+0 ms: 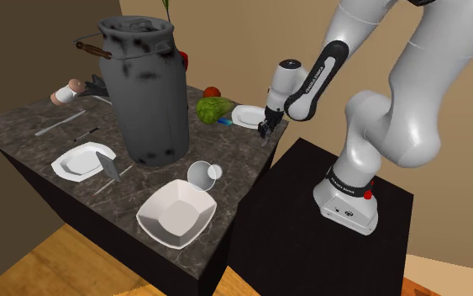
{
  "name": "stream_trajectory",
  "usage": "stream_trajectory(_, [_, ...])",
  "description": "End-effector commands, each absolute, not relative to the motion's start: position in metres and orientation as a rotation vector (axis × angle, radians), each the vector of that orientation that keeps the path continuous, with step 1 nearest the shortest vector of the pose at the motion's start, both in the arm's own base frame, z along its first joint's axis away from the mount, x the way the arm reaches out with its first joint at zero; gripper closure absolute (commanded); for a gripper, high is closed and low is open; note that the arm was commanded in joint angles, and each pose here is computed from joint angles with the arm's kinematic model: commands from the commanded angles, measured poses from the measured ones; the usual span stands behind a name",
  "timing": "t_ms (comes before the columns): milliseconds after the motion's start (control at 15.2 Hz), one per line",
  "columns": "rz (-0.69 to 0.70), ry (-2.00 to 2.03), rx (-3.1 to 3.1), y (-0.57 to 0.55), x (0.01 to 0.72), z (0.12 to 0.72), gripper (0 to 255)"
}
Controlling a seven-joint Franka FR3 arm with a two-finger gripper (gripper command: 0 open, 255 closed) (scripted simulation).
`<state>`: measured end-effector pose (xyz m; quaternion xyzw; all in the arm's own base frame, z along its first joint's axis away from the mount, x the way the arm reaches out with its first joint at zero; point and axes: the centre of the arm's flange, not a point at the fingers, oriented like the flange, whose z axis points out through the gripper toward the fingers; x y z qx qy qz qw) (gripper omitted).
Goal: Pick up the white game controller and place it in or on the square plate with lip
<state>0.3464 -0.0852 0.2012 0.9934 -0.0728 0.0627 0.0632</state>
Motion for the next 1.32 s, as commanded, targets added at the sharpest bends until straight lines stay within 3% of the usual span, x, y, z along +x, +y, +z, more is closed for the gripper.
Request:
stream_trajectory(0, [0.182, -0.209, 2.996, -0.084, 0.342, 0.210, 255])
stream_trajectory(1254, [0.182, -0.209, 2.996, -0.234, 0.495, 0.215, 255])
